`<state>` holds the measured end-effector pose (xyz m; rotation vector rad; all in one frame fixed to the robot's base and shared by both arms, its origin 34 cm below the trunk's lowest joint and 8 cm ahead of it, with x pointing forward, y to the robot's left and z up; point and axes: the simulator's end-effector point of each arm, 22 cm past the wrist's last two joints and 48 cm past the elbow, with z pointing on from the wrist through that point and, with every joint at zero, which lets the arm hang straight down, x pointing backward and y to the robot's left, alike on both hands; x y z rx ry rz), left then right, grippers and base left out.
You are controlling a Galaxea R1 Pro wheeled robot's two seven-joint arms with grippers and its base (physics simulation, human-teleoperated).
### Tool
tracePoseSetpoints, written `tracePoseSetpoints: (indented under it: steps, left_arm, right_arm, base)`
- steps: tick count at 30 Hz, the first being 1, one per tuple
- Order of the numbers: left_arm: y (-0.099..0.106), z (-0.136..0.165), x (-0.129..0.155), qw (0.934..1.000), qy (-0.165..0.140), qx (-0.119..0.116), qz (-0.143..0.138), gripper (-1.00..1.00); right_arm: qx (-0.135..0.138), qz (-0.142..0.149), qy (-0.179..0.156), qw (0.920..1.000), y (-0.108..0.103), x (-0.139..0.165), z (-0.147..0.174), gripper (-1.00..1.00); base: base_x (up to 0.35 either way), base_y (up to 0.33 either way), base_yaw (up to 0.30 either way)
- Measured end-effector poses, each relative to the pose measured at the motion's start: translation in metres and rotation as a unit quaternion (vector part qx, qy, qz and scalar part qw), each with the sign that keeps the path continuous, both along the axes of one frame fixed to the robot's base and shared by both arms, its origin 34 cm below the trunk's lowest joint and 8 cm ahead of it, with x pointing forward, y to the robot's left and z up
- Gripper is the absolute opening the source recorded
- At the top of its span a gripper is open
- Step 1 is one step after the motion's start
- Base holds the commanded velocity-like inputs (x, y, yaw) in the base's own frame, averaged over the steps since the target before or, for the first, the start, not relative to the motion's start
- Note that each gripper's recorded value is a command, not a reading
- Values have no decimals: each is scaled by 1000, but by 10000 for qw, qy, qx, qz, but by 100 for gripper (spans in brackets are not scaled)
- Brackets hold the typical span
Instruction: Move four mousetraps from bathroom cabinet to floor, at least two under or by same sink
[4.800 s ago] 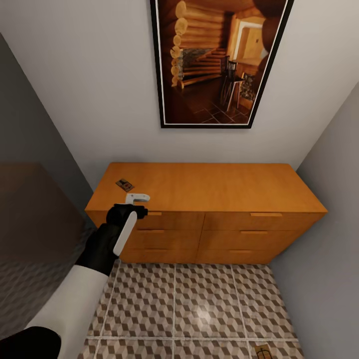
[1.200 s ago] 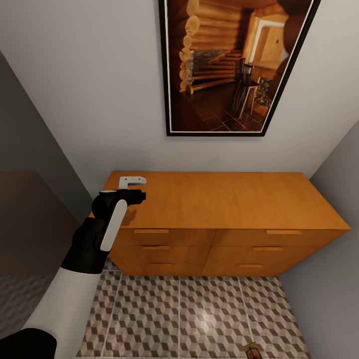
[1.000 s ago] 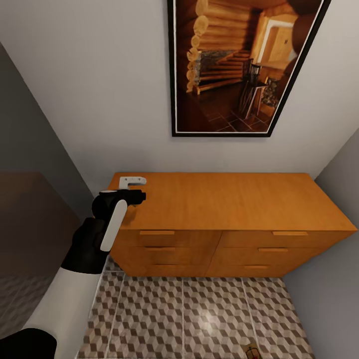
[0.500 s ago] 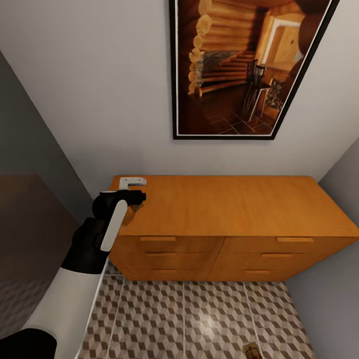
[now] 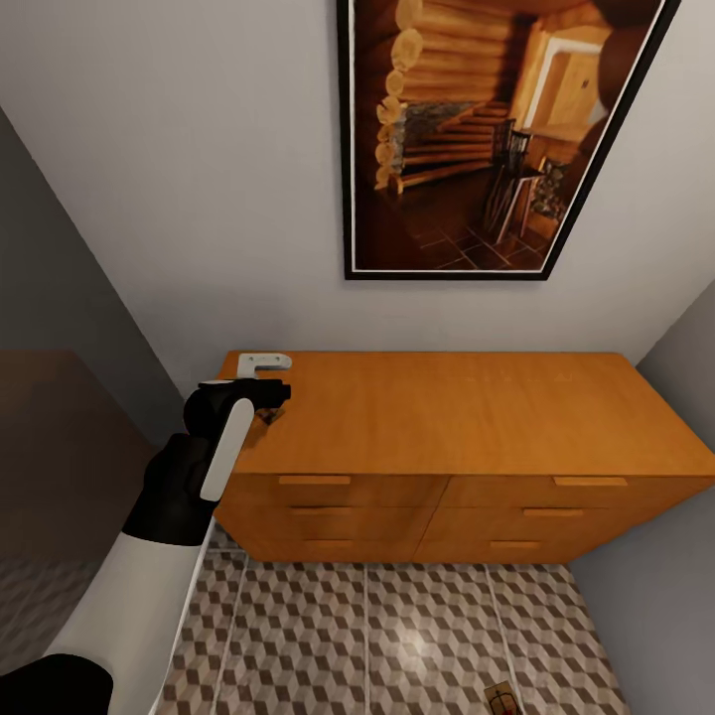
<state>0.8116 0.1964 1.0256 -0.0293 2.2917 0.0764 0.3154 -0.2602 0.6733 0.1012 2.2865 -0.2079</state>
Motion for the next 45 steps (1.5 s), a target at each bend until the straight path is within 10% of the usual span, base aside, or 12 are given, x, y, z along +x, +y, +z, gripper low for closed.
tracePoseSetpoints:
  steps: [45]
  left_arm:
    - [1, -38, -9, 9987, 502, 12, 40, 100]
  right_arm:
    - [7, -1, 0, 10000, 1, 0, 0, -100]
  base:
    - [4, 13, 0]
